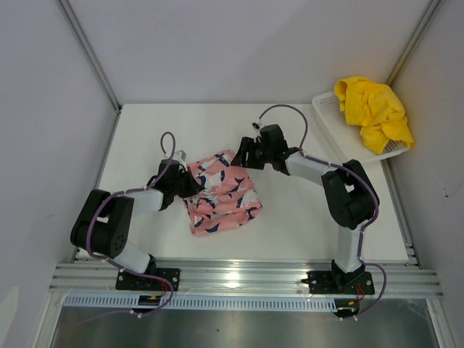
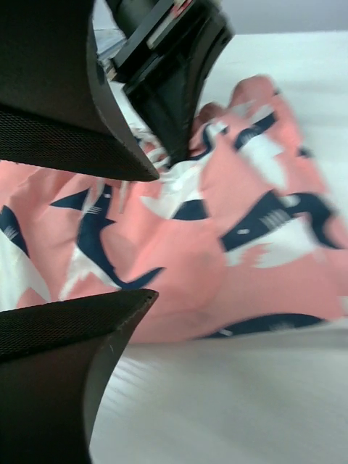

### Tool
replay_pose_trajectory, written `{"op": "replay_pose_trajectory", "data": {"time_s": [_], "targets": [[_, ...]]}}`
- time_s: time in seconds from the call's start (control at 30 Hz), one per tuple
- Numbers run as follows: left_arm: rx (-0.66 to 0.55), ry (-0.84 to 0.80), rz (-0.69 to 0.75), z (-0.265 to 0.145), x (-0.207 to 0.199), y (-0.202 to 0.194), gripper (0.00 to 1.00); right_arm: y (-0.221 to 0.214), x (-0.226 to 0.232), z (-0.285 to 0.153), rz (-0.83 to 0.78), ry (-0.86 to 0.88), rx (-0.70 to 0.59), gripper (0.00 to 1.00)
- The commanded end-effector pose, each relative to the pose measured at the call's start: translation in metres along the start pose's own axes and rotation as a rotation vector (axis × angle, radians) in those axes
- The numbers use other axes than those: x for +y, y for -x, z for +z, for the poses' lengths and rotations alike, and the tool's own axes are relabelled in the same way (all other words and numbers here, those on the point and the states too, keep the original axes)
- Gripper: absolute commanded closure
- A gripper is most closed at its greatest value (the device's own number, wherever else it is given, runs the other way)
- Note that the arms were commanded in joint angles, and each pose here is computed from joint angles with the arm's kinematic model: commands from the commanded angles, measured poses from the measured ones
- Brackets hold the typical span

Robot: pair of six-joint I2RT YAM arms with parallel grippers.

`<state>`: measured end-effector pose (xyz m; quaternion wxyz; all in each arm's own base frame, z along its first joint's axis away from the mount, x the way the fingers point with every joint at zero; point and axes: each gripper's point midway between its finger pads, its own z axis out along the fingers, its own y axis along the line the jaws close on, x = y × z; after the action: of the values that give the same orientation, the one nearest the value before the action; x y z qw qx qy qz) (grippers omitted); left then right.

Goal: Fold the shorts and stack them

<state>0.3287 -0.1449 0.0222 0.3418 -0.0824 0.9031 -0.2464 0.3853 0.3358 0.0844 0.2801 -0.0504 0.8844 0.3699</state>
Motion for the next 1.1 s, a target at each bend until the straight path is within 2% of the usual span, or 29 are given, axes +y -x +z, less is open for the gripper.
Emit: {"op": "replay_pose_trajectory", "data": {"time_s": [0.0, 0.2, 0.37, 0.77, 0.8, 0.9, 0.93, 0.97, 1.03, 1.07], "targets": [[-0.018, 0.020, 0.041, 0.004, 0.001, 0.015, 1.00, 0.031, -0.016, -0.002, -0.037, -0.026, -0.011, 0.37], [-0.020, 0.023, 0.043, 0.004, 0.001, 0.016, 1.00, 0.058, -0.033, 0.014, -0.055, -0.018, -0.011, 0.37], [-0.015, 0.024, 0.045, 0.005, 0.000, 0.017, 1.00, 0.048, -0.034, 0.038, -0.064, 0.065, 0.057, 0.36], [0.008, 0.034, 0.056, 0.011, -0.001, 0.019, 1.00, 0.027, -0.019, 0.058, -0.031, 0.259, 0.120, 0.35], [0.011, 0.039, 0.060, 0.012, 0.000, 0.020, 1.00, 0.023, -0.021, 0.062, -0.023, 0.256, 0.130, 0.38], [0.025, 0.053, 0.071, 0.016, 0.000, 0.026, 1.00, 0.022, -0.024, 0.063, -0.003, 0.247, 0.125, 0.65], [0.029, 0.061, 0.075, 0.018, 0.001, 0.027, 1.00, 0.026, -0.027, 0.062, 0.004, 0.226, 0.098, 0.82], [0.027, 0.070, 0.084, 0.022, 0.001, 0.032, 1.00, 0.022, -0.035, 0.059, 0.013, 0.213, 0.075, 0.89], [0.037, 0.086, 0.096, 0.027, 0.000, 0.039, 1.00, 0.037, -0.032, 0.042, 0.028, 0.172, -0.015, 0.99], [0.022, 0.080, 0.107, 0.030, -0.005, 0.052, 1.00, 0.037, -0.032, 0.035, 0.026, 0.155, -0.040, 1.00]]}}
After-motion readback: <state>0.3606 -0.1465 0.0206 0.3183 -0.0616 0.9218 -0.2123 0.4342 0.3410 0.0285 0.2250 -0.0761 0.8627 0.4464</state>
